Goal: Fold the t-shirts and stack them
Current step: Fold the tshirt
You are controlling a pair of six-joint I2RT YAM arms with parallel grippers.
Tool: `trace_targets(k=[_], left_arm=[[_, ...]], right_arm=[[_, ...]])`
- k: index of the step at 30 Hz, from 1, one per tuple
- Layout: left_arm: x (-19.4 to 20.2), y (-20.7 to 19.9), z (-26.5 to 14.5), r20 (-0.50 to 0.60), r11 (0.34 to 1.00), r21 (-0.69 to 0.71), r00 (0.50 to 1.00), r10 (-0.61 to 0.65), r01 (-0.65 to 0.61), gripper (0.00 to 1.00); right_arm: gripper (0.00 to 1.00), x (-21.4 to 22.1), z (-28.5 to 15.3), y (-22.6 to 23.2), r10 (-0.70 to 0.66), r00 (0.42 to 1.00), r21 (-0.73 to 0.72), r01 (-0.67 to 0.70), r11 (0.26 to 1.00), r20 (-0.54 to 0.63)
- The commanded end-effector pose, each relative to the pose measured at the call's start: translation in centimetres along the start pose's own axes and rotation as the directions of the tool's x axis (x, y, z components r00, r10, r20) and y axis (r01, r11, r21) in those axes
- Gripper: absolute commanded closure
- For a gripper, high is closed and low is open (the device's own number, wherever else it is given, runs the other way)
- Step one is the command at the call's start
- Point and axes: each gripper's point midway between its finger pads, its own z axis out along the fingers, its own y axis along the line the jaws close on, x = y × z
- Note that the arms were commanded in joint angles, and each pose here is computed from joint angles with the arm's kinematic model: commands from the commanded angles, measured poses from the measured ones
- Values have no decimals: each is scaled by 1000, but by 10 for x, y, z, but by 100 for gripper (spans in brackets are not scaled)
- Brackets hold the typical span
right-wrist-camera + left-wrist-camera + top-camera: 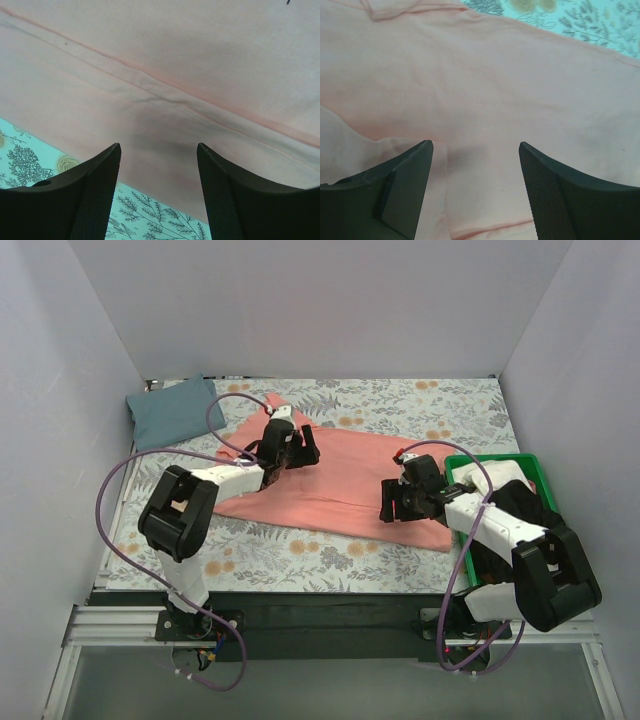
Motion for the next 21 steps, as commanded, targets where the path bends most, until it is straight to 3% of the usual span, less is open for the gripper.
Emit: trace_targets(k=[1, 5, 12, 21], left_arm=[[-44, -44, -22, 97, 986, 163, 994, -41, 25, 31], [-46, -39, -30, 116, 987, 160, 992, -50, 31, 30], [-44, 49, -37, 153, 991, -97, 985, -76, 91, 27], [-30, 114, -35, 142, 967, -192, 980, -142, 168, 27]], right_arm=[[31, -12, -6, 5, -10, 998, -13, 11, 1000, 55], [31, -11, -8, 3, -7, 998, -7, 8, 1000, 64], [30, -18, -10, -7, -18, 996, 54, 13, 998, 93], [27, -49, -6, -19, -36, 987, 143, 14, 990, 155]])
